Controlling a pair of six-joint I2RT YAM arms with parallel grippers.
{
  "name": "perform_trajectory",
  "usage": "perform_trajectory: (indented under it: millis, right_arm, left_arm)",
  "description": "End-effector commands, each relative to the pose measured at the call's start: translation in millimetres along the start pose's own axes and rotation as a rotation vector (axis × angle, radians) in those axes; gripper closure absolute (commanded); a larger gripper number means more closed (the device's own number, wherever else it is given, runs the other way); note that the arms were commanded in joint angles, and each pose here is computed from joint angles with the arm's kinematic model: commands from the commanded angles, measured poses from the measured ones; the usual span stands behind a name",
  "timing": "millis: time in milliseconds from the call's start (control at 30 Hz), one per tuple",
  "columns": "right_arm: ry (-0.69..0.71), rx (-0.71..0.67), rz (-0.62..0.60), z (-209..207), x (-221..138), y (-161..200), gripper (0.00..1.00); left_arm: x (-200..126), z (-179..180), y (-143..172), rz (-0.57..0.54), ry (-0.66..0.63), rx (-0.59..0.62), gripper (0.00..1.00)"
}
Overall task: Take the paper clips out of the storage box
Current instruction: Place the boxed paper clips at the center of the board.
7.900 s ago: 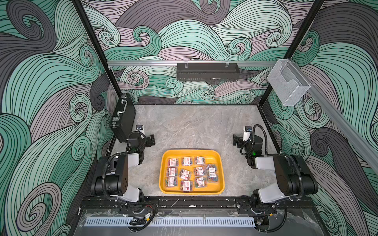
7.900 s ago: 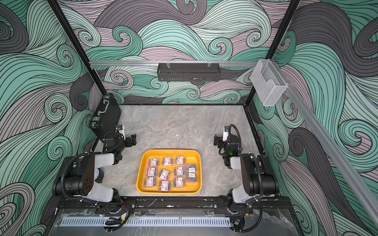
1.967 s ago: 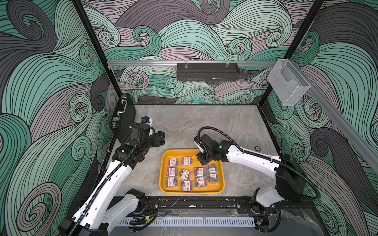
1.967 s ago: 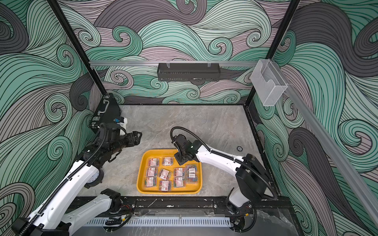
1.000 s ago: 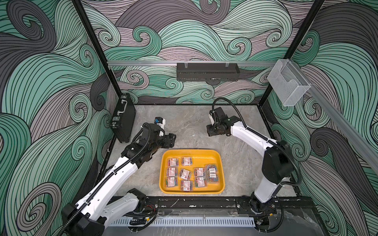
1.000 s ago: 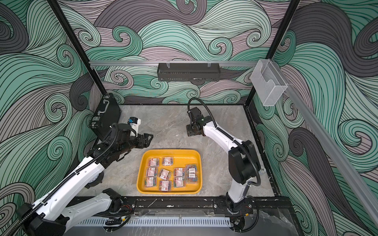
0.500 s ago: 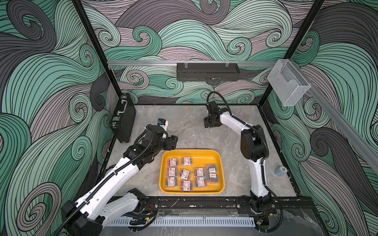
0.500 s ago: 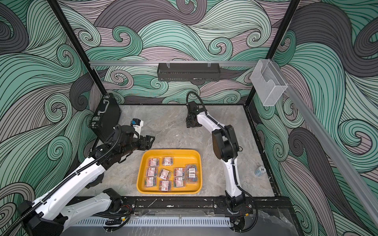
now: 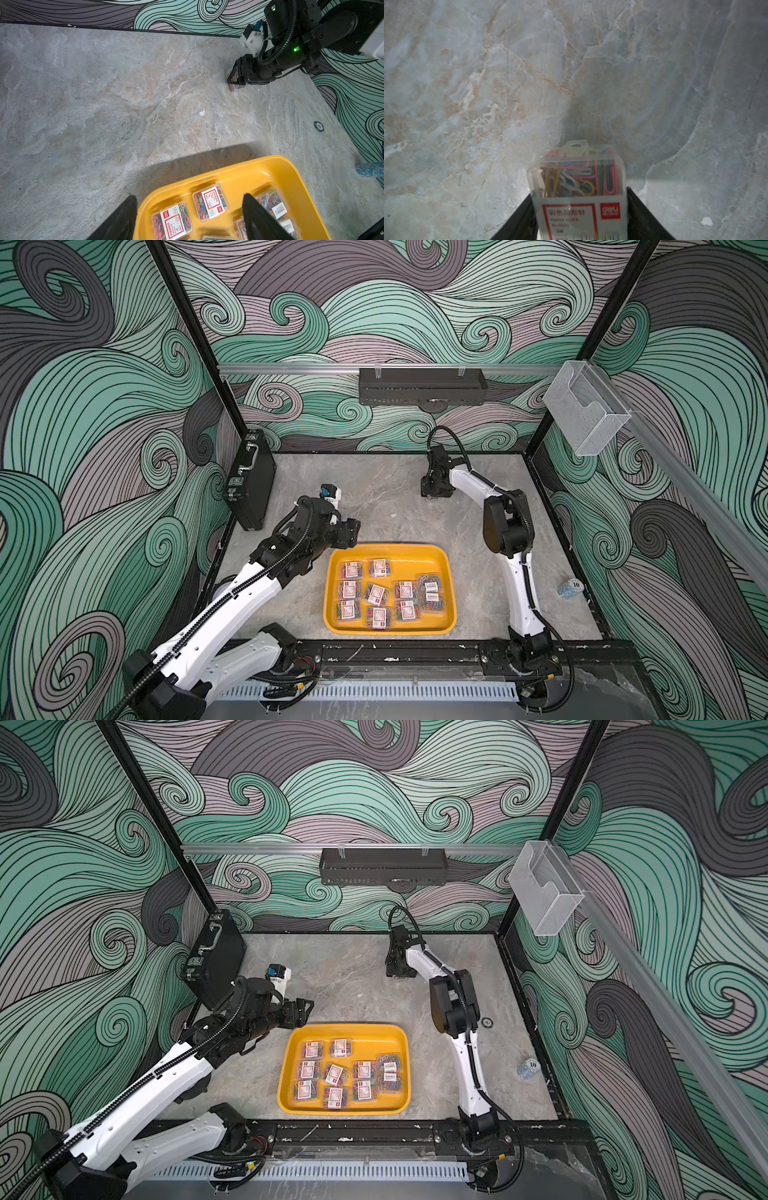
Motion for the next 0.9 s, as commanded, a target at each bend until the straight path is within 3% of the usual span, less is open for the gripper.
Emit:
perform_trajectory:
  millis: [0,433,867]
  right_arm:
    - [-0.007,0.029,0.003,0,-1,-3,0.38]
    - [0.006,0.041,0.002,-2,6,-6,0.36]
    - [-0.006,-0.020,-0.062,-2,-35,-11,0.33]
  left_arm:
    - [-3,0,5,0.023,-0.017,0.008,0.22]
    - [-5,1,7,0.049,-0.040,0.022,0.22]
    - [-2,0,8,0.052,-0.045,0.018,0.22]
Point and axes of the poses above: each gripper's point midway between its finger pads, its own x axis out along the fingers, its own z axis along the line the jaws close on, y = z × x, the point moved 7 cm from there along -x, back along the fingers
